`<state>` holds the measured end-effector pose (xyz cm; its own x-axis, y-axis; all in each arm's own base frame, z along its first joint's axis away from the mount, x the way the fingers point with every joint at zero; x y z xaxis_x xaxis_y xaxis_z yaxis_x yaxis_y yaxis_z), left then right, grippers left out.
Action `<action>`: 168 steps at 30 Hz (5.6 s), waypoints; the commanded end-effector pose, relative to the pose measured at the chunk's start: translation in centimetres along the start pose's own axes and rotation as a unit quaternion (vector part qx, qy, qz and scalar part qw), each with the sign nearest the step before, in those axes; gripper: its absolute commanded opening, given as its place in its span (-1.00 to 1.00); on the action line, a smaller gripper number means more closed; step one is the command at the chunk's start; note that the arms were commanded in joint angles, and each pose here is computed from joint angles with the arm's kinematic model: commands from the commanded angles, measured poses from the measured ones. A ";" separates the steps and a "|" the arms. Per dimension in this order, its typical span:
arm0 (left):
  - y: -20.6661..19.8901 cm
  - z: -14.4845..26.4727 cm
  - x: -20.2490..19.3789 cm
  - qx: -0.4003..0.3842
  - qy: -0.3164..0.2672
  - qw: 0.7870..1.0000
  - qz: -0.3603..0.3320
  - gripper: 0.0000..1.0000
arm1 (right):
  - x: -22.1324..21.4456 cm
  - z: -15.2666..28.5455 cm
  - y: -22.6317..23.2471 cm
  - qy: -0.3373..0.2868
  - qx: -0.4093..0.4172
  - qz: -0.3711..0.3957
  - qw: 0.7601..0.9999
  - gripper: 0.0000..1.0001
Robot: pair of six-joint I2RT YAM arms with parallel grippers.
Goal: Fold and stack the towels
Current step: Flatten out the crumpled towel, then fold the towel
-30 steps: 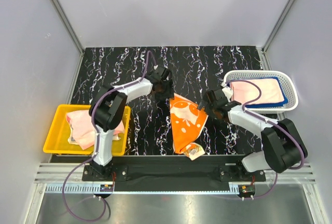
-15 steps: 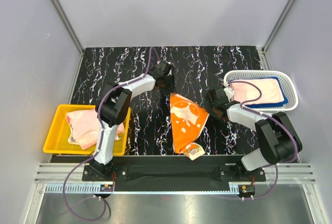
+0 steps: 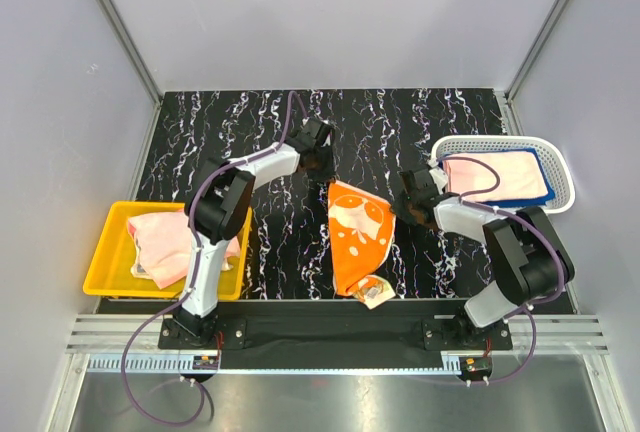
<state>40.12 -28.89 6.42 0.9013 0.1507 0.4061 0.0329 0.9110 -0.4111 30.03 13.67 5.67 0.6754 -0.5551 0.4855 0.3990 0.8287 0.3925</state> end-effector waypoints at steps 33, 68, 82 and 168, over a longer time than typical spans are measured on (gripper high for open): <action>-7.7 49.8 -7.2 -0.254 -0.327 0.904 -0.100 -1.00 | 11.6 42.4 9.4 -0.279 0.434 0.270 0.813 -1.00; 1.5 15.3 21.4 -0.129 -0.213 0.967 0.062 -1.00 | 22.8 -2.7 16.1 -0.119 0.214 0.222 0.944 -1.00; 5.1 13.8 10.8 -0.070 -0.153 0.980 0.108 -1.00 | 14.4 0.7 13.4 -0.071 0.226 0.208 0.949 -1.00; 6.6 13.1 -8.5 -0.004 -0.035 0.999 0.009 0.01 | -4.0 4.1 3.4 0.042 0.196 0.165 0.966 -0.63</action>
<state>26.50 -18.67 10.37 0.8791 0.2153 0.4252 -0.0183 0.9067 -0.4213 25.00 17.64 6.78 0.8211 -0.2274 0.5235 -0.0745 0.8667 0.4933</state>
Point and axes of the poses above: each gripper's point midway between its finger pads, its own z axis back along the fingers, its own y axis along the line the jaws close on, x = y × z, the point moved 5 cm from there along z, back along the fingers, and after that the axes turned 3 degrees about z, right-handed, at the moved point
